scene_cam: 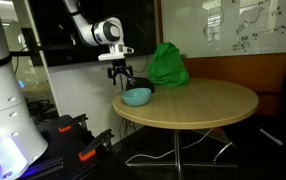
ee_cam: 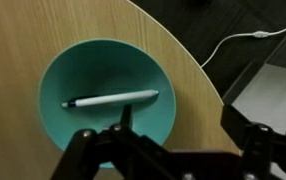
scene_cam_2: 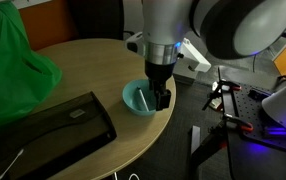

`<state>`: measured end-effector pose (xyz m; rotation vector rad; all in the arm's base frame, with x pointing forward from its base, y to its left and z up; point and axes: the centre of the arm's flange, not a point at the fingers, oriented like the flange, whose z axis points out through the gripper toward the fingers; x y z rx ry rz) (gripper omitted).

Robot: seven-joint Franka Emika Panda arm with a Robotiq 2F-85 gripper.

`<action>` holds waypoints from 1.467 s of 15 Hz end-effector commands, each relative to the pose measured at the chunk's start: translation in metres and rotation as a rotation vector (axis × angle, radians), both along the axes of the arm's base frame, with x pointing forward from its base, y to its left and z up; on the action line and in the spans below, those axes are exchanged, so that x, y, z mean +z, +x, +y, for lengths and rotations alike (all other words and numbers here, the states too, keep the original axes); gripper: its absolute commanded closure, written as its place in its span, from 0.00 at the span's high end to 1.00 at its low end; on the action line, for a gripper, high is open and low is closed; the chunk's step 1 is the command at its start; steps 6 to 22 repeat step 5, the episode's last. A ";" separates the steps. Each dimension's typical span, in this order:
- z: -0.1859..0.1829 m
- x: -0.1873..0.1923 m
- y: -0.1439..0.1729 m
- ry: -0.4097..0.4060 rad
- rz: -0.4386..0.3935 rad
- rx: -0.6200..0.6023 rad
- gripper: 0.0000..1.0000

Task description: Move the bowl slightly downward on the table

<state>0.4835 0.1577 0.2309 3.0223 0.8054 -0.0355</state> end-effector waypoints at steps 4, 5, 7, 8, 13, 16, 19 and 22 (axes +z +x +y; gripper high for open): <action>-0.037 0.056 0.012 -0.016 0.053 -0.113 1.00; -0.042 0.059 0.013 -0.025 0.062 -0.121 1.00; -0.042 0.059 0.013 -0.025 0.062 -0.121 1.00; -0.042 0.059 0.013 -0.025 0.062 -0.121 1.00; -0.042 0.059 0.013 -0.025 0.062 -0.121 1.00; -0.042 0.059 0.013 -0.025 0.062 -0.121 1.00; -0.042 0.059 0.013 -0.025 0.062 -0.121 1.00; -0.042 0.059 0.013 -0.025 0.062 -0.121 1.00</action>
